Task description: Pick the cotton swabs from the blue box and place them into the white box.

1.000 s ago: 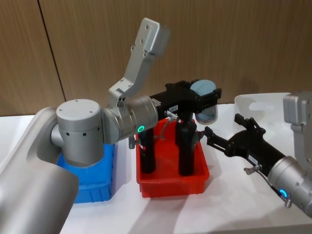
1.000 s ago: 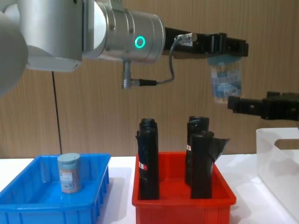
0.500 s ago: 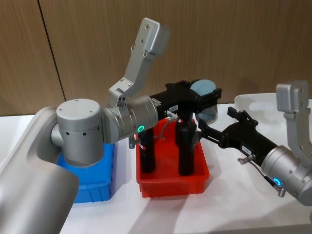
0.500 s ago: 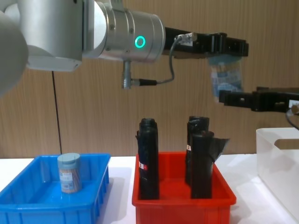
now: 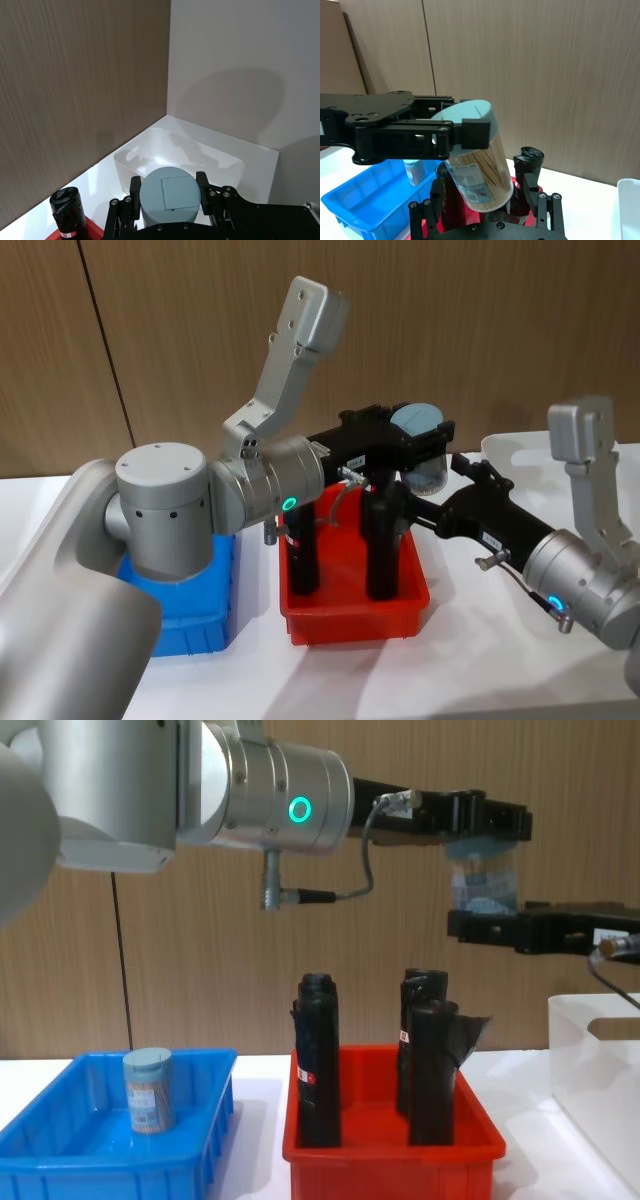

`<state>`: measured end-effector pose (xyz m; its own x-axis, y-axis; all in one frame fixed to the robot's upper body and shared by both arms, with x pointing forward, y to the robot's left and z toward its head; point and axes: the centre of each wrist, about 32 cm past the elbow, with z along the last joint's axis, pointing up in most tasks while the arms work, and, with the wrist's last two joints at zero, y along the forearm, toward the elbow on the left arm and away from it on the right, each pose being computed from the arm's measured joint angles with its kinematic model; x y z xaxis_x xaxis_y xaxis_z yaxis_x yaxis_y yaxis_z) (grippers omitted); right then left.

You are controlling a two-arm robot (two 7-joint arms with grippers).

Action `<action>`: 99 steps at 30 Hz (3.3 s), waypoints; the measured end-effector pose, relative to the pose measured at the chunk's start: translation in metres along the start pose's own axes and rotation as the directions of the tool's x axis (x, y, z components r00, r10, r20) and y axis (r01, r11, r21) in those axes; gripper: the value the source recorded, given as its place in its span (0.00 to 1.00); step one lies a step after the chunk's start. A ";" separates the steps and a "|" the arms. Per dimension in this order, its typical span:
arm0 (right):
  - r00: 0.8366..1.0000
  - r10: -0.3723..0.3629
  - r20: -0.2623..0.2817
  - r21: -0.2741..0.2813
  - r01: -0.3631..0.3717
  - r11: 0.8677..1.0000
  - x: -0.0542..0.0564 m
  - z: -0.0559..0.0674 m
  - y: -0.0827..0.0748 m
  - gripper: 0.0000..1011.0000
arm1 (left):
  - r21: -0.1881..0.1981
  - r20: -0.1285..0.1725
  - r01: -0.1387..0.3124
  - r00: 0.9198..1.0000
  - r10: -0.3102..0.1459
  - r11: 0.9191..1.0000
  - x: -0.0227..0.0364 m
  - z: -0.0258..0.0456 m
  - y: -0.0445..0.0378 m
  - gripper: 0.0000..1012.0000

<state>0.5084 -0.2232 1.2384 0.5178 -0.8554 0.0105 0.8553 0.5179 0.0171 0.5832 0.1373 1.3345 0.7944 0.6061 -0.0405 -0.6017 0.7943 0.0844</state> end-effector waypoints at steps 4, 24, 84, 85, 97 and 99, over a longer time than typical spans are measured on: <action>1.000 0.023 0.017 0.006 -0.023 1.000 0.001 0.001 0.002 0.99 | 0.000 0.000 0.000 1.000 0.000 1.000 0.0000 0.0000 0.0000 0.66; 0.992 0.096 0.084 0.017 -0.097 0.995 0.004 0.001 0.005 0.86 | 0.000 0.000 0.000 1.000 0.000 1.000 0.0000 0.0000 0.0000 0.66; 0.997 0.033 0.068 -0.002 -0.033 0.999 0.014 -0.018 -0.003 0.66 | 0.000 0.000 0.000 1.000 0.000 1.000 0.0000 0.0000 0.0000 0.99; 0.998 0.022 0.065 -0.006 -0.021 1.000 0.016 -0.020 -0.005 0.66 | 0.000 0.000 0.000 1.000 0.000 1.000 0.0000 0.0000 0.0000 0.99; 0.993 -0.104 0.052 -0.039 0.106 0.994 0.038 -0.032 -0.020 0.66 | 0.000 0.000 0.000 1.000 0.000 1.000 0.0000 0.0000 0.0000 0.99; 0.991 -0.121 0.053 -0.043 0.123 0.991 0.042 -0.033 -0.021 0.66 | 0.000 0.000 0.000 1.000 0.000 1.000 0.0000 0.0000 0.0000 0.99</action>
<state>0.5125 -0.2705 1.2056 0.4092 -0.9104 0.0617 0.9125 0.4084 -0.0250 0.5832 0.1373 1.3345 0.7943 0.6062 -0.0404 -0.6018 0.7942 0.0843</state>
